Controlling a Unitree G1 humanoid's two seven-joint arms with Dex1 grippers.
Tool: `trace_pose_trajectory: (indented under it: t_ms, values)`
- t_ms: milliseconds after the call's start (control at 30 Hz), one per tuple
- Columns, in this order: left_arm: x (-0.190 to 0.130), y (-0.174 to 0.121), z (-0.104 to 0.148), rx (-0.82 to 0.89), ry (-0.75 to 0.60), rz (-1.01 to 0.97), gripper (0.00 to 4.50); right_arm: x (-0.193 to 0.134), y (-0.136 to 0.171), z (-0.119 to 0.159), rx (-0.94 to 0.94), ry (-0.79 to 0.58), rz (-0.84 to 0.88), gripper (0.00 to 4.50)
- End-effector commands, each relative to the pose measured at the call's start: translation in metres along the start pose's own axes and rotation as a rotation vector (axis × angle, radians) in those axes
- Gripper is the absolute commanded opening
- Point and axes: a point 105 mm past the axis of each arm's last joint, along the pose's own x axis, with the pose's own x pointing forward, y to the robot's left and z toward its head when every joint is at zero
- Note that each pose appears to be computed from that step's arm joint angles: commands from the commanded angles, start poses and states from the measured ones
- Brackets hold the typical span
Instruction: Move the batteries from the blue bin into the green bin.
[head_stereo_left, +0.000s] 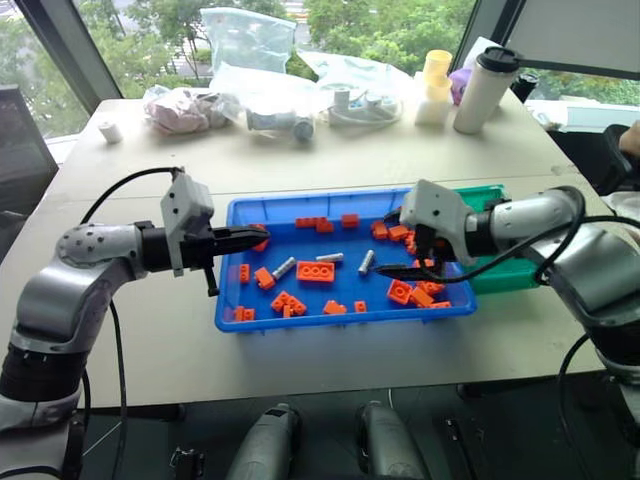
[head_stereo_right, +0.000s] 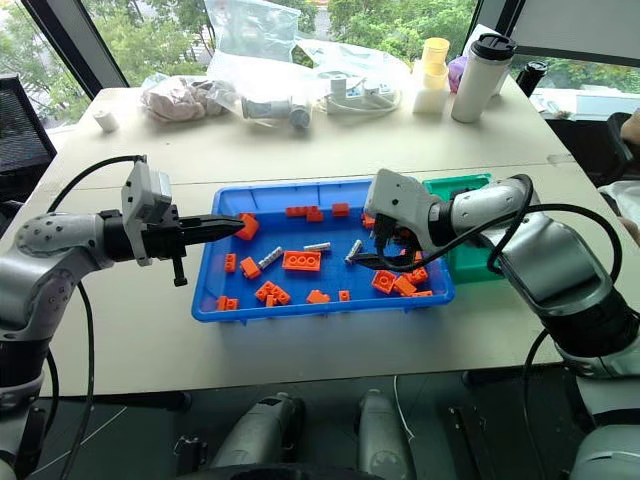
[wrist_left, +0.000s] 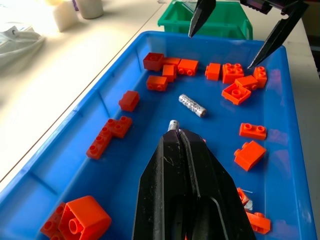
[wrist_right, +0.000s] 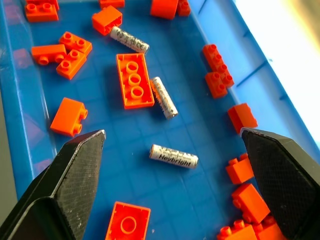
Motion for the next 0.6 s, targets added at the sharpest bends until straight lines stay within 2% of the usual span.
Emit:
trace_pose_trajectory:
  t_ms: [33,233,400,600]
  values:
    - [-0.006,0.004,0.011,0.037,-0.029,0.026,0.00,0.011,-0.006,0.015,-0.076,-0.029,0.021,4.47]
    - [-0.009,0.008,0.015,0.049,-0.026,0.050,0.00,0.075,0.001,0.039,-0.142,-0.082,0.204,4.47]
    - [-0.012,0.004,0.017,0.051,-0.022,0.068,0.00,0.114,0.002,0.042,-0.183,-0.065,0.266,4.47]
    - [-0.015,-0.001,0.017,0.049,-0.016,0.089,0.00,0.145,0.002,0.036,-0.228,-0.017,0.294,4.47]
